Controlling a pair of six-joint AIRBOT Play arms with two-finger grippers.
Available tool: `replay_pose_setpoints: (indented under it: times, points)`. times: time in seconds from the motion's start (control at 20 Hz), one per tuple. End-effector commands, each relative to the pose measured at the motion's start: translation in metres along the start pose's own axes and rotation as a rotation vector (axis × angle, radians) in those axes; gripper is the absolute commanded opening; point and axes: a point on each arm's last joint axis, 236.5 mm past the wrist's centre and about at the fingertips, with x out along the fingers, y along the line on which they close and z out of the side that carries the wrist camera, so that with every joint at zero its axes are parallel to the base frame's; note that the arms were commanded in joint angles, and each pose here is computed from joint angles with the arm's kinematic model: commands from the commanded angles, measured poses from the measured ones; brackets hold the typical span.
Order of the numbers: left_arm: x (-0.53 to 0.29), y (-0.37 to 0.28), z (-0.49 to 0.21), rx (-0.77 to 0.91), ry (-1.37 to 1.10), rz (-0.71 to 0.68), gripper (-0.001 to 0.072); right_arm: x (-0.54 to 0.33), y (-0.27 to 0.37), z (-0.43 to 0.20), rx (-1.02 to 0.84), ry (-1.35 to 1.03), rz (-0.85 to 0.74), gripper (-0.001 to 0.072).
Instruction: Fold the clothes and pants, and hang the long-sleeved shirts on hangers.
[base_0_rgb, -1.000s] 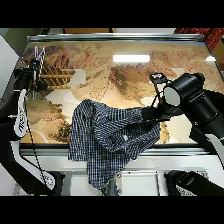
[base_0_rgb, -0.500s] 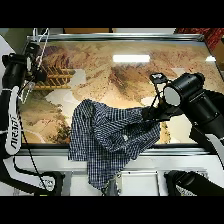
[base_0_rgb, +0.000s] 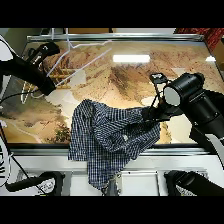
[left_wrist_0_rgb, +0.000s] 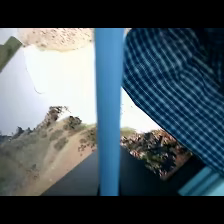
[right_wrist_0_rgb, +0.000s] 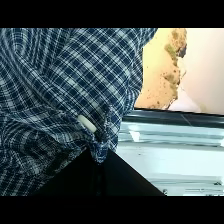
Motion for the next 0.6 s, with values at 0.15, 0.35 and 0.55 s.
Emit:
replay_pose_setpoints:
  times: [0.15, 0.35, 0.55]
  points:
    - [-0.012, -0.067, -0.022, 0.399, -0.093, -0.249, 0.0016, 0.000, 0.000, 0.000, 0.000, 0.002, -0.001, 0.0020]
    - [0.017, -0.088, -0.062, 0.384, -0.127, -0.358, 0.0015, 0.000, 0.000, 0.000, 0.000, 0.002, 0.000, 0.0020]
    - [0.047, -0.121, -0.084, 0.418, -0.119, -0.436, 0.0015, 0.000, 0.000, 0.000, 0.000, 0.001, -0.001, 0.0020]
